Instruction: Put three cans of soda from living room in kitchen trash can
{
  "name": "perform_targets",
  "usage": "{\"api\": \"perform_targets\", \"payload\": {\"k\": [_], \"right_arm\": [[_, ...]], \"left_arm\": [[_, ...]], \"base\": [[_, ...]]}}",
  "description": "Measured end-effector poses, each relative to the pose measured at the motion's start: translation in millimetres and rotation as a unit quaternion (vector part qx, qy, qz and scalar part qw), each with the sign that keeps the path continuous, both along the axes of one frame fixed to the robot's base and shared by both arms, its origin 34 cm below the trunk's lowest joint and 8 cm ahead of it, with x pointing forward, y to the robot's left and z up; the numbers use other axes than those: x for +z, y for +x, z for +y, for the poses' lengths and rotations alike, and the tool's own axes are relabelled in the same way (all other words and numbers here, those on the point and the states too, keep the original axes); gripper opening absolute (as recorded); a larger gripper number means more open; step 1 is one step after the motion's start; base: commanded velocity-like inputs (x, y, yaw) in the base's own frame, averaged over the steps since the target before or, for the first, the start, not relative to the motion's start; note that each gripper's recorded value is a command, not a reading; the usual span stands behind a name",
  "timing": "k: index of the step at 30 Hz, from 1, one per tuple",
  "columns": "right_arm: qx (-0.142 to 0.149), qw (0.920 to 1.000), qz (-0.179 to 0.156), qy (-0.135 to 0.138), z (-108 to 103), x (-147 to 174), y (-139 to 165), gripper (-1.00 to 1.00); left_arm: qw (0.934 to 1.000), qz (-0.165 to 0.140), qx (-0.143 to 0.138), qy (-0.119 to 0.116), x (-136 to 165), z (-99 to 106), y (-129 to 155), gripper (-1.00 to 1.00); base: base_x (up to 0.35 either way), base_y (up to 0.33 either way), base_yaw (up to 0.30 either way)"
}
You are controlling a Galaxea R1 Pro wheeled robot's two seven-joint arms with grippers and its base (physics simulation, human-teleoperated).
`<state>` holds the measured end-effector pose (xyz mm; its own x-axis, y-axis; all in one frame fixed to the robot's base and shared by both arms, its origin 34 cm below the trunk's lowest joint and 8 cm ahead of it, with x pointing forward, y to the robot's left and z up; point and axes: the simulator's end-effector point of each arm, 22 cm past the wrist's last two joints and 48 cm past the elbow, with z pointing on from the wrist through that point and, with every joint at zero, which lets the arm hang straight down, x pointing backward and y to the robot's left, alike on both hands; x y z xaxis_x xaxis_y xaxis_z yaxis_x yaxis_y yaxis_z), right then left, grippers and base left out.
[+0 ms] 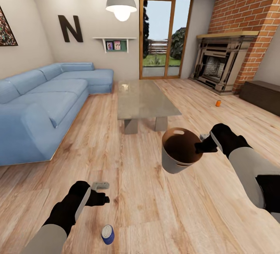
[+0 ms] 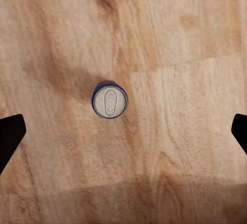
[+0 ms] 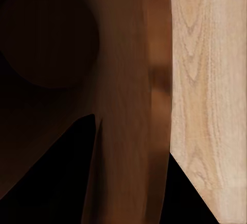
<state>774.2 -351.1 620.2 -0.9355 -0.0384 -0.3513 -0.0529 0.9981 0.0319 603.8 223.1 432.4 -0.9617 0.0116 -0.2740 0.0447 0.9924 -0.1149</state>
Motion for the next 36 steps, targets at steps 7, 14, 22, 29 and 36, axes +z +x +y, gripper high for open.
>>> {"api": "perform_targets", "payload": {"k": [7, 14, 22, 29, 36], "right_arm": [[-0.002, 1.0, -0.001, -0.01, -6.6, -11.6, 3.0, -1.0], [-0.014, 0.9998, 0.012, -0.005, -10.3, -5.1, 12.7, -1.0], [-0.026, 0.9987, 0.023, -0.037, -23.3, -25.0, 10.7, -1.0], [-0.029, 0.9986, 0.029, -0.032, -20.6, -48.4, 6.9, -1.0], [-0.029, 0.9985, 0.035, -0.031, -19.9, -71.2, 3.1, -1.0]], "left_arm": [[0.9999, 0.015, 0.0, 0.002, -24.8, 1.2, -7.6, 1.0], [0.9996, 0.028, 0.0, 0.003, -48.1, 1.4, -13.5, 1.0], [0.9993, 0.037, 0.0, 0.003, -73.0, 1.8, -21.3, 1.0], [0.9988, 0.05, 0.0, 0.003, -97.8, 1.7, -28.5, 1.0], [0.9984, 0.056, 0.001, 0.002, -119.3, 1.5, -34.4, 1.0]], "base": [[0.0, 0.0, 0.0], [0.0, 0.0, 0.0], [0.0, 0.0, 0.0], [0.0, 0.0, 0.0], [0.0, 0.0, 0.0]]}}
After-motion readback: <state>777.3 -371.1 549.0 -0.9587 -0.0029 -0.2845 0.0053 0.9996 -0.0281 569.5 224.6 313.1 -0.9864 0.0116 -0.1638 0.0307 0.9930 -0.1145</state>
